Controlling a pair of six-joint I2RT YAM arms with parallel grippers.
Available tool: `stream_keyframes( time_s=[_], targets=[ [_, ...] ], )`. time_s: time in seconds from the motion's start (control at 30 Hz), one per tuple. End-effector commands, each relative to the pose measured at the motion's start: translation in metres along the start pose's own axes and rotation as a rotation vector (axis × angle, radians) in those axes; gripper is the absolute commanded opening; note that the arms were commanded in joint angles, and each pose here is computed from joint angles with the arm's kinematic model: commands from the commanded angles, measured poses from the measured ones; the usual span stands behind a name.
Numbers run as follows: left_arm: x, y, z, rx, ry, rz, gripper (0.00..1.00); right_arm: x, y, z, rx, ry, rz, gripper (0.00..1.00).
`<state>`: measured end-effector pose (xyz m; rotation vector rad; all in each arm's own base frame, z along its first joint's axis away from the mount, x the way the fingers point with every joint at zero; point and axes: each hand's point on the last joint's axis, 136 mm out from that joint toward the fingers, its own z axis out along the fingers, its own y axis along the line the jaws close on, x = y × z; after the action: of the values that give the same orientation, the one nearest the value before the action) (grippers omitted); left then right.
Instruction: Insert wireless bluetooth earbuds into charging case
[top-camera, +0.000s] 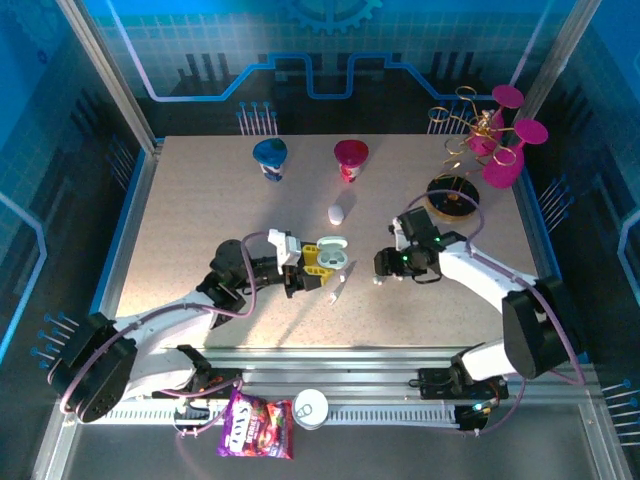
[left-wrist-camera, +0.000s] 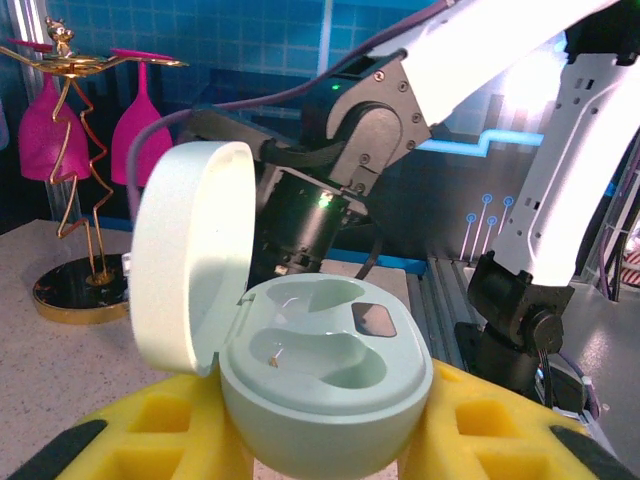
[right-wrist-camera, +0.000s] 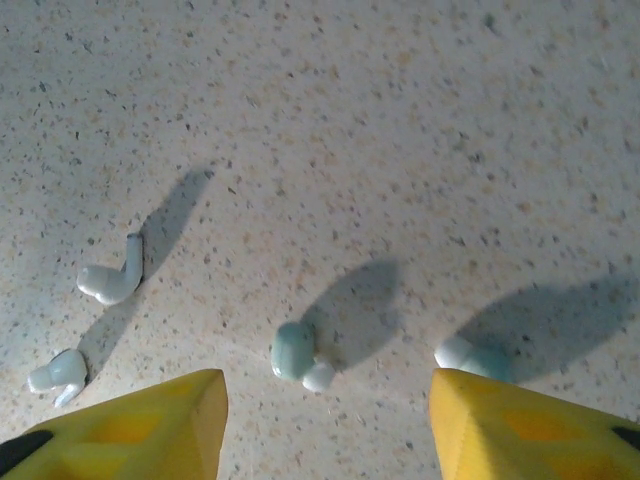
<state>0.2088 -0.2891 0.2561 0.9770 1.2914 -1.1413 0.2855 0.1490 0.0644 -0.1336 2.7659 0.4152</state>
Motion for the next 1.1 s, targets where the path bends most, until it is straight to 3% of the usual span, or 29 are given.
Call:
stream_keyframes(
  time_s=[0.0, 0.33, 0.7, 1.07],
  targets=[
    [-0.002, -0.006, -0.004, 0.007, -0.007, 0.031, 0.26, 0.0, -0.014, 0.0, 0.172, 0.042, -0.032, 0.52],
    [0.0, -0.009, -0.011, -0.01, 0.007, 0.055, 0.27, 0.002, 0.003, 0.014, 0.305, 0.128, -0.114, 0.44],
    [0.003, -0.01, -0.013, -0.017, 0.01, 0.051, 0.27, 0.011, 0.016, 0.039, 0.296, 0.217, -0.141, 0.3],
    [0.005, -0.009, -0.013, -0.022, 0.013, 0.053, 0.27, 0.022, 0.018, 0.048, 0.272, 0.264, -0.138, 0.26]
  ],
)
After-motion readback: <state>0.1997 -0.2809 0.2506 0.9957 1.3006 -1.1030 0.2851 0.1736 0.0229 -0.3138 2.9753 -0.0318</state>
